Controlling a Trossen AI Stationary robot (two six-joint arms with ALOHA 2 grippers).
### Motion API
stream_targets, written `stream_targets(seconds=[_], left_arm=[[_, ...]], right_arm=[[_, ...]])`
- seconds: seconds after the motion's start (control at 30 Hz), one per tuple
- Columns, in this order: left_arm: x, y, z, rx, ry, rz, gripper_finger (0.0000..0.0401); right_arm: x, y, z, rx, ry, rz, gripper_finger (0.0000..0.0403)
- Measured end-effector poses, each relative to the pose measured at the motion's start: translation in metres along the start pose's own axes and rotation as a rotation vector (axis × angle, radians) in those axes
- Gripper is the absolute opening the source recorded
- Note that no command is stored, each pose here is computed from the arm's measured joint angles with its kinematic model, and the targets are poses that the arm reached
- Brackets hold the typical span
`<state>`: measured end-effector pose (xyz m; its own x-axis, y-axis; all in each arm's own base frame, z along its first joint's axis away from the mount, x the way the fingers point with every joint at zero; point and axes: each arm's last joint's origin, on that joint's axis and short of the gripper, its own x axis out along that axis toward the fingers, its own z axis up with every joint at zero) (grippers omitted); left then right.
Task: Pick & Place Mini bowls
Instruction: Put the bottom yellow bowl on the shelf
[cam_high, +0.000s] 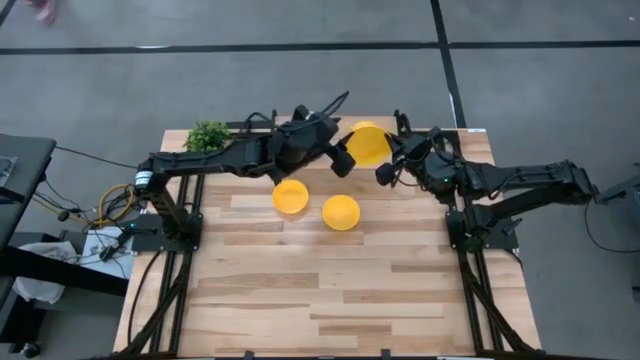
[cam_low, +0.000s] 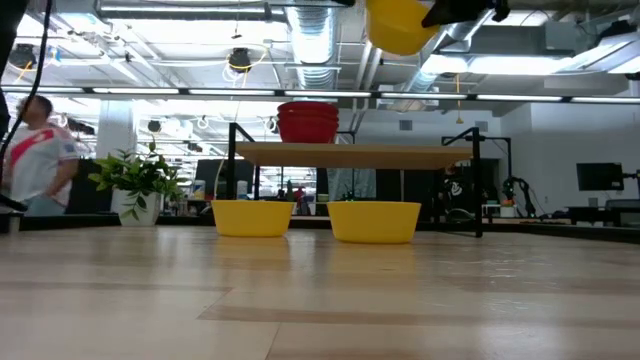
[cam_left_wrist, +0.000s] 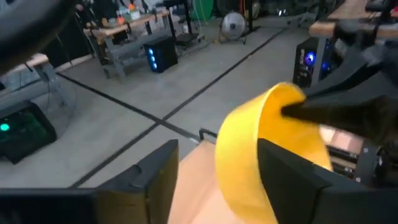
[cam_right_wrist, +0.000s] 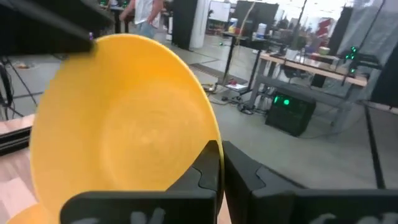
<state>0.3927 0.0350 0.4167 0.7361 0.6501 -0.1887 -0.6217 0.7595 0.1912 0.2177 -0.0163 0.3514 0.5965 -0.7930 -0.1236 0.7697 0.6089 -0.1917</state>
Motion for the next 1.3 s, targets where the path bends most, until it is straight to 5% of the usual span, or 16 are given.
stream_targets(seconds=[0.2,0.43,0.93,1.3], left_arm=[[-0.036,0.018,0.021,-0.024,-0.038,0.009,0.0239],[-0.077,0.029,0.017,-0.084,-0.016,-0.059,0.0241],[-0.138,0.028,-0.073,-0.209,0.116,-0.199,0.0242],[-0.156,0.022,-0.103,-0.268,0.164,-0.256,0.0243]], right_arm=[[0.013,-0.012,-0.006,0.033,0.106,0.076,0.0001],[0.027,-0.043,0.005,0.122,0.246,0.166,0.0001],[0.067,-0.087,-0.008,0.34,0.469,0.376,0.0],[0.122,-0.087,0.01,0.215,0.705,0.345,0.0]])
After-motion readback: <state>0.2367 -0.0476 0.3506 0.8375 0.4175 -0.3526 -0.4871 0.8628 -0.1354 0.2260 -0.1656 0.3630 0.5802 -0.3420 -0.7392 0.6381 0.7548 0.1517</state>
